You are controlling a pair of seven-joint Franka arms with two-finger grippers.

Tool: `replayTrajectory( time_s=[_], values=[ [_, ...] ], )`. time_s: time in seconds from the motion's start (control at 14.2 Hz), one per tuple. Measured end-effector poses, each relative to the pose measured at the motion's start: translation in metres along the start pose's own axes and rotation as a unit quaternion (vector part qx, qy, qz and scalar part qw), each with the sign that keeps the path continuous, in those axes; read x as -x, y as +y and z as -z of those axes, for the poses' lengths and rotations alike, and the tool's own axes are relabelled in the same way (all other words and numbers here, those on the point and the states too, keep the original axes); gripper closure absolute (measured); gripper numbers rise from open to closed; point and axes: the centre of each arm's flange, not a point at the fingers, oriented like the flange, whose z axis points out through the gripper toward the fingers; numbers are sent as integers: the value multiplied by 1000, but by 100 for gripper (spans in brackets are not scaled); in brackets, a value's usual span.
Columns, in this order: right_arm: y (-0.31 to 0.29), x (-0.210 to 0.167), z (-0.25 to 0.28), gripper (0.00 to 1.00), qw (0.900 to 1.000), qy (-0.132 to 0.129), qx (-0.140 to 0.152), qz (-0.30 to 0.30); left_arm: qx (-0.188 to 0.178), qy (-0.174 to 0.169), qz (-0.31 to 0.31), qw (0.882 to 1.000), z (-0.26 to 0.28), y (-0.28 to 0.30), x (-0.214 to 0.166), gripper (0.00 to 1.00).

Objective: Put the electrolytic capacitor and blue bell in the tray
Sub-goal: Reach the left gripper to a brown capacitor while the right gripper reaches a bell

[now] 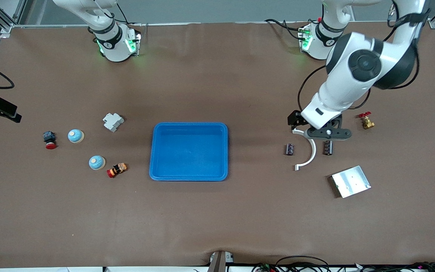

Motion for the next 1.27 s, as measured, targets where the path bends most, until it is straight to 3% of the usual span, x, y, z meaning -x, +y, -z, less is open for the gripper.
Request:
replayTrajectory(
  time_s=[0.14,0.35,0.56,0.77,0.99,1.27],
  values=[
    [0,-12,-28,0,1000,-14,1,0,-21,-4,-2,1000,-40,14,-1,0],
    [-2,-37,-95,0,999,-36,4,2,-15,-5,-4,1000,-83,23,-6,0],
    [-14,-53,-179,0,999,-28,7,13,-2,9,-8,1000,-115,21,-7,0],
    [-31,-48,-264,0,999,-41,11,27,0,23,-20,1000,-146,13,5,0],
    [-38,-47,-313,0,998,-54,14,38,-1,20,-26,999,-168,6,12,0],
    [-32,-37,-367,0,995,-39,17,85,-15,24,-35,999,-184,3,13,0]
  ],
)
